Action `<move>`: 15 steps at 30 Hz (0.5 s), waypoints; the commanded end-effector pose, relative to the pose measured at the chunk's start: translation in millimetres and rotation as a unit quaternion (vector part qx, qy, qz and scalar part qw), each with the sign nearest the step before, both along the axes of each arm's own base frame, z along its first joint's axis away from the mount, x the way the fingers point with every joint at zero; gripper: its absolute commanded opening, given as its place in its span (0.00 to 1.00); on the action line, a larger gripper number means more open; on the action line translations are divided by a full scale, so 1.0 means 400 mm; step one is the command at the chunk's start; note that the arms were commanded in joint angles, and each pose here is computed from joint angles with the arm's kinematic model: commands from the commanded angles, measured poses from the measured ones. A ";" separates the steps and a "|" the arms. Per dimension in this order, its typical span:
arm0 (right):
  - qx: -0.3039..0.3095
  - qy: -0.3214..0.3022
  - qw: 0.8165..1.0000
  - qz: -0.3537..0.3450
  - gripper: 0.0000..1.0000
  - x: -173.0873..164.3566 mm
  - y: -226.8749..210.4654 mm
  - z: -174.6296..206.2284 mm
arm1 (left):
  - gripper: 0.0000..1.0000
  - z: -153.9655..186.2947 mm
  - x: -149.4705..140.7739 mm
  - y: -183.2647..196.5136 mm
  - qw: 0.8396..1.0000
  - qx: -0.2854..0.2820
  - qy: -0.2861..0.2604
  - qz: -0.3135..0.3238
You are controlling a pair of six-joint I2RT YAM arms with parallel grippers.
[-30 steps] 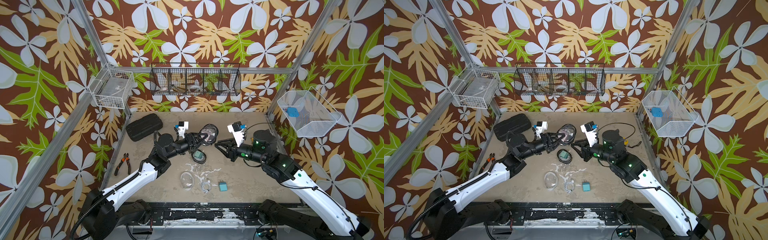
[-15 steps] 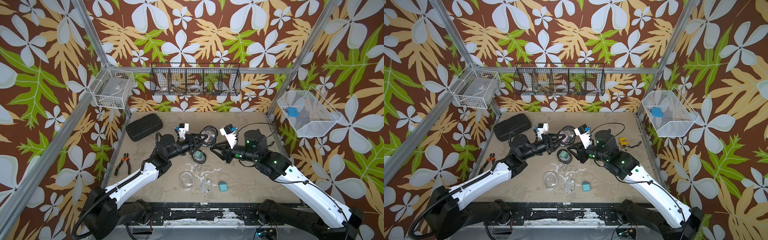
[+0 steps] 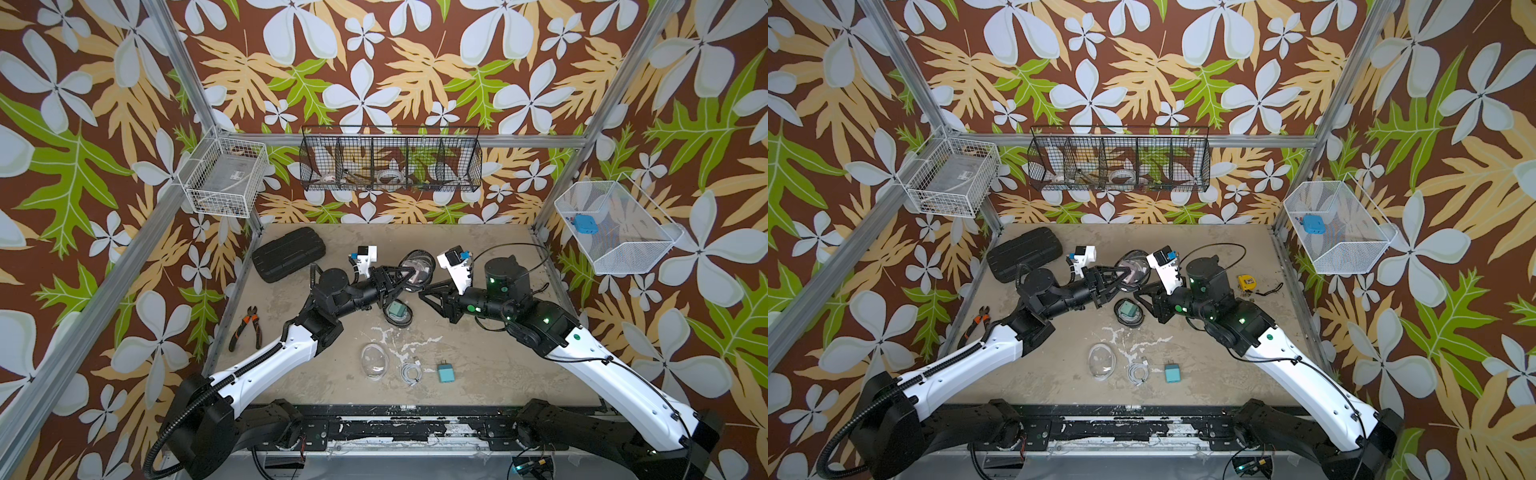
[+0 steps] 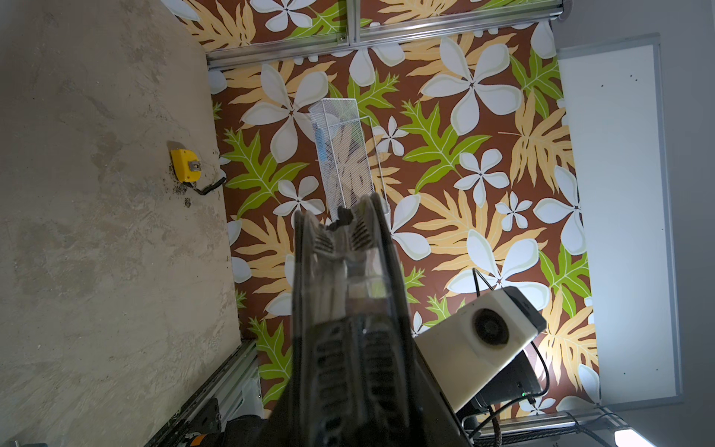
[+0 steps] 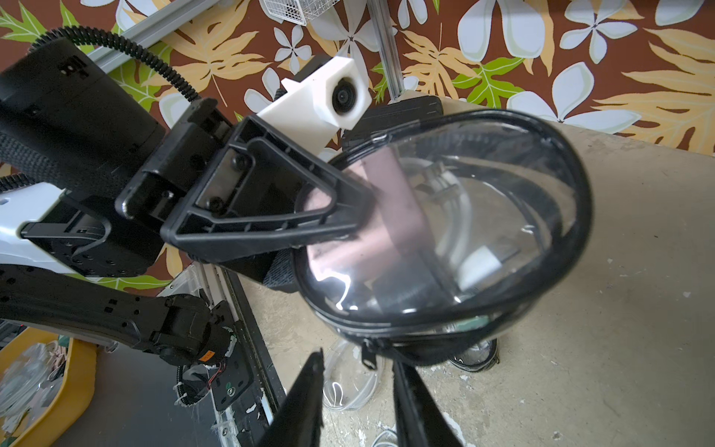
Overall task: Pack away charging kits
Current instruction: Zip the zipper on the storage bag.
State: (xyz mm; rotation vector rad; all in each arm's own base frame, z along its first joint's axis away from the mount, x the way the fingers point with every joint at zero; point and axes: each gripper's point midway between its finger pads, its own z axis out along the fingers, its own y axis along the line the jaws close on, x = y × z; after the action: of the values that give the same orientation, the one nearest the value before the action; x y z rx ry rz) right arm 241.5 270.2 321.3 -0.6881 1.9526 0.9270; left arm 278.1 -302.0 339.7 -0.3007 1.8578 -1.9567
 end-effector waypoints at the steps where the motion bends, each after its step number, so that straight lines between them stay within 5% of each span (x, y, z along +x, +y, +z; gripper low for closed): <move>1: 0.016 -0.019 1.000 0.003 0.30 0.011 0.014 0.033 | 0.06 0.013 -0.009 -0.006 1.000 -0.004 -0.013 -0.013; 7: 0.012 -0.011 1.000 -0.006 0.23 0.032 0.024 0.027 | 0.03 0.017 -0.017 -0.009 1.000 -0.001 -0.022 -0.021; 12: -0.008 0.001 1.000 -0.030 0.00 0.051 0.013 0.002 | 0.00 0.025 -0.027 -0.003 0.999 -0.001 -0.030 -0.023; 15: -0.026 0.002 0.998 -0.053 0.00 0.059 -0.008 -0.015 | 0.00 0.028 -0.032 -0.006 0.999 -0.001 -0.032 -0.030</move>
State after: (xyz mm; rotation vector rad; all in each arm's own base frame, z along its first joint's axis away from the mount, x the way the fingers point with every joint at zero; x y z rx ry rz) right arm 254.5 276.6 317.5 -0.6639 1.9904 0.9010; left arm 278.8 -299.9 339.4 -0.2841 1.8554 -1.9283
